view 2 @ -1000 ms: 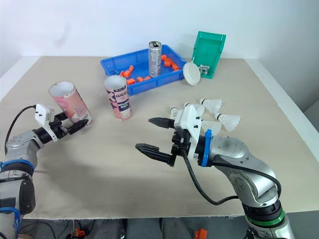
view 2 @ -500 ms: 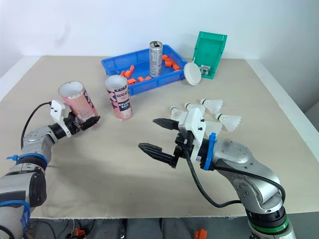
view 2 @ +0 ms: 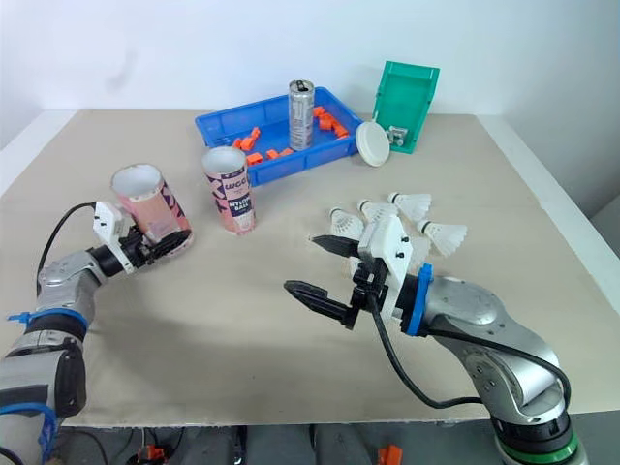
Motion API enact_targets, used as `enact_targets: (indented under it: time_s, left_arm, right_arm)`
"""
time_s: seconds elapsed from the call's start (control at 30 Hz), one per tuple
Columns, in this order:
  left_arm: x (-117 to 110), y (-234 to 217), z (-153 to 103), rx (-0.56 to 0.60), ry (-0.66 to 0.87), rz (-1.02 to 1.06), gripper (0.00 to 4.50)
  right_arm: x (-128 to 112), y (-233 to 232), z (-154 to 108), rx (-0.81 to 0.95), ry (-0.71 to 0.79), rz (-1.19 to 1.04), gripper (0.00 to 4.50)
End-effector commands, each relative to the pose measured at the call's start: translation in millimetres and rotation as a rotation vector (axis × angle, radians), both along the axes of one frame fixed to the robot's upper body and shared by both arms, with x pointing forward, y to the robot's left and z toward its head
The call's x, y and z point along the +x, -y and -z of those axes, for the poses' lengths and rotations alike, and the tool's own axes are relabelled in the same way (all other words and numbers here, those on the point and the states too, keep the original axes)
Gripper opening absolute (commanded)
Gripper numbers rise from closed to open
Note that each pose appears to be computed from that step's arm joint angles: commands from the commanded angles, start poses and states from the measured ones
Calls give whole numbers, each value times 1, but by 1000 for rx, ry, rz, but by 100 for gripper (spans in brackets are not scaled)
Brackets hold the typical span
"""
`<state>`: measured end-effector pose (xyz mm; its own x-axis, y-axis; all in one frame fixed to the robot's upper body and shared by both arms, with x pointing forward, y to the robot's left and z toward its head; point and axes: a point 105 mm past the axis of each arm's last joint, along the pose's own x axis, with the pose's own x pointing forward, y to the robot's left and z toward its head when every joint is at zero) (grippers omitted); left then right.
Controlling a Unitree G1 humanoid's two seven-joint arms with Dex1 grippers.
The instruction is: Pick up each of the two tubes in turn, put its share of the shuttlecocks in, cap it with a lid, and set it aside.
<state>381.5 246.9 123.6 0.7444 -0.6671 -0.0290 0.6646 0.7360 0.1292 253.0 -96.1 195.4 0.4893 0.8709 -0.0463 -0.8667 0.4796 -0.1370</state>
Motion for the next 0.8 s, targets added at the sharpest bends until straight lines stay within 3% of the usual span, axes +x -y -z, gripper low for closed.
enact_targets:
  time_s: [0.03,0.17,0.37,0.57,0.8]
  left_arm:
    - [-18,10,-24,125,20,174,310]
    - [-51,24,-40,261,-51,378,310]
    - [-82,28,-22,628,-158,604,310]
    - [-83,42,-26,709,-159,714,310]
    - [-83,43,-22,792,-167,766,310]
  right_arm:
    - [-2,14,-3,-26,32,90,450]
    - [-14,28,2,-16,-9,169,450]
    - [-17,30,31,-59,-88,292,450]
    - [10,35,54,-64,-114,496,450]
    - [30,38,67,-53,-126,579,450]
